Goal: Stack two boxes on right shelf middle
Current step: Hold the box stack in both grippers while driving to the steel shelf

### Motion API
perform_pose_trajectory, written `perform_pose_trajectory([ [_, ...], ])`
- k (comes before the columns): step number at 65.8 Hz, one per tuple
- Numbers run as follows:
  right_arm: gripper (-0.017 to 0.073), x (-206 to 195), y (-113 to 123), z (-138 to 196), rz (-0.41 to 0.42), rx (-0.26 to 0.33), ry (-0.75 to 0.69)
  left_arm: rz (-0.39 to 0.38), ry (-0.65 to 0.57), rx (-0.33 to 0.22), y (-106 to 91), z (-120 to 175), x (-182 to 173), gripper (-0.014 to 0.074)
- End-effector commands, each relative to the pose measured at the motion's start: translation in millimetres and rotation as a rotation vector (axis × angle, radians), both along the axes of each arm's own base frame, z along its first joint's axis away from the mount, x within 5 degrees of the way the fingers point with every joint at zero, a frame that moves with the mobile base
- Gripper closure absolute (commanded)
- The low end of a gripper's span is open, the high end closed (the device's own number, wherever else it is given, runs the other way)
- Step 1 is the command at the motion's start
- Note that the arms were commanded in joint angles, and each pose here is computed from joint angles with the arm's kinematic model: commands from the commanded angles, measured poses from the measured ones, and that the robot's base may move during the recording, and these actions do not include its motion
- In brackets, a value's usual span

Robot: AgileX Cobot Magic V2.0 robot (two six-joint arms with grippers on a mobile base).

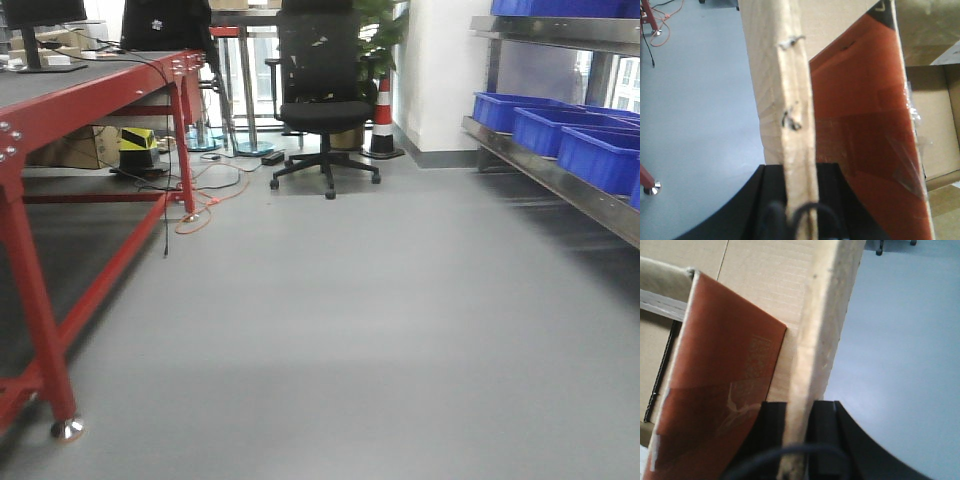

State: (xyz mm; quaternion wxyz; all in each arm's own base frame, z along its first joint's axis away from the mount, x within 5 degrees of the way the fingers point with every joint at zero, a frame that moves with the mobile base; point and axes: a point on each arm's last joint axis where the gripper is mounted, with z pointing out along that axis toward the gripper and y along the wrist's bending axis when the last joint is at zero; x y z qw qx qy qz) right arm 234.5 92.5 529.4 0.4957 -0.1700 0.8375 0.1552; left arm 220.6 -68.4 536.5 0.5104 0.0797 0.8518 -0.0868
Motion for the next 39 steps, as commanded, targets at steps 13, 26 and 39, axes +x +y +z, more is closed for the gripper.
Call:
perform_pose_trajectory([
  [13,0.0712,-4.0,-2.2,10.6,-0.001,0.014,-0.078,-0.001,-0.071,-0.017,1.3,9.6,-3.5,0.0705],
  [26,0.0712,-4.0,-2.2,10.6,-0.001,0.014,-0.078,0.000,-0.071,-0.015,1.5,9.6,-3.4,0.0705],
  [39,0.0712,-4.0,-2.2,10.6,-0.001,0.014,-0.078,0.000,-0.071,-0.015,1.5,9.6,-3.4,0.0705],
])
